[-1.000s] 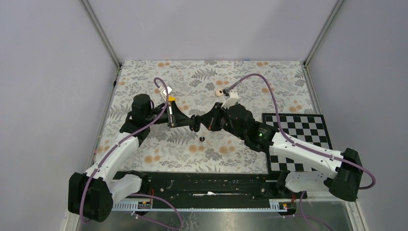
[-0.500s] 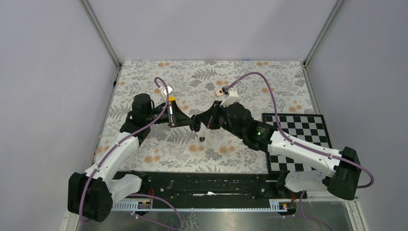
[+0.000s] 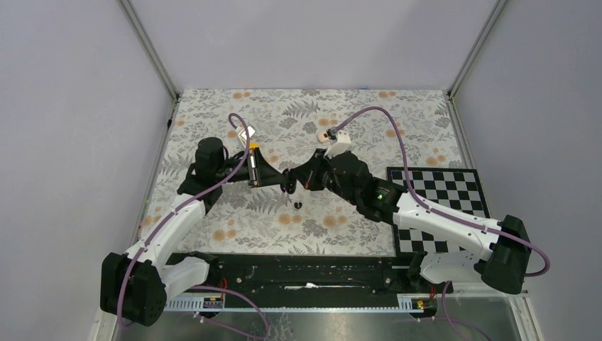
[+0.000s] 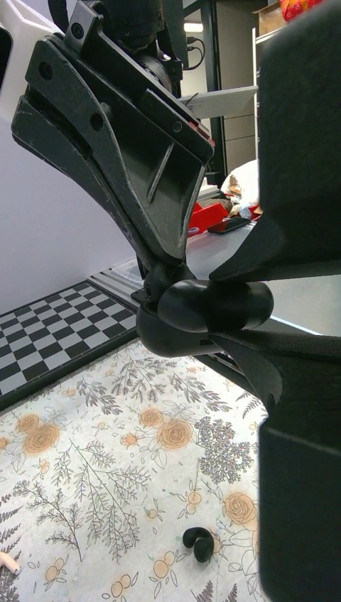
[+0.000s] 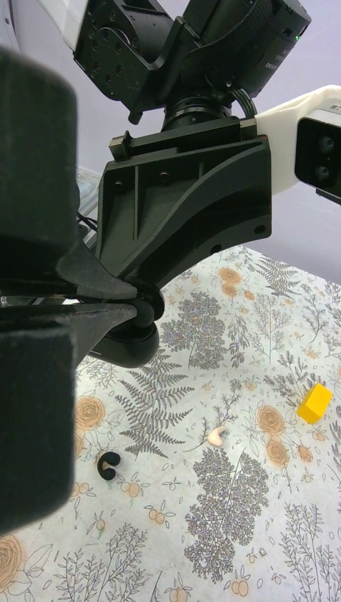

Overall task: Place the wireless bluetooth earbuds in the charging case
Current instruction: Place the earbud in the charging case.

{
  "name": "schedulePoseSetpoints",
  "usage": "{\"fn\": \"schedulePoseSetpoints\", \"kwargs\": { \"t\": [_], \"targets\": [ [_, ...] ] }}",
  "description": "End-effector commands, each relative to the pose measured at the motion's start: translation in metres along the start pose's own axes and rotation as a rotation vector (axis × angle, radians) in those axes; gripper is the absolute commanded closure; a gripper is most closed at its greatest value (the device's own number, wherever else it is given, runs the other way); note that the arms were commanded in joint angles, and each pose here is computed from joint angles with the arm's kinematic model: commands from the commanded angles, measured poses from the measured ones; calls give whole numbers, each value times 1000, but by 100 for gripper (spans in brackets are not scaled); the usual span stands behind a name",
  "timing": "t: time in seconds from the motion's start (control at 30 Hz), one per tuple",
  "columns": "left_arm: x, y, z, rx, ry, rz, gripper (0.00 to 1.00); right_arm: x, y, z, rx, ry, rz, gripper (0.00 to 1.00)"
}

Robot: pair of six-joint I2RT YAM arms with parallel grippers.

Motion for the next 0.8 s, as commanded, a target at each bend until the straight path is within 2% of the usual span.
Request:
{"fn": "schedulePoseSetpoints", "kwargs": {
  "t": [0.0, 0.77],
  "targets": [
    [0, -12, -15, 86, 33, -32, 100, 4, -4, 4, 3, -8, -47, 100],
    [1, -12, -13, 80, 19, -44, 100, 8, 12, -11, 54, 51, -46, 100]
  ]
}}
Point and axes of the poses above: each gripper's point midway between its finger pads, its own x axis out along the fingers, its own z axis along the line the jaws close on, y = z × x, the point moved 10 cm from there along -x, back along the fingers, and after that the axes turned 4 degrees about -x, right-handed, at the moved point
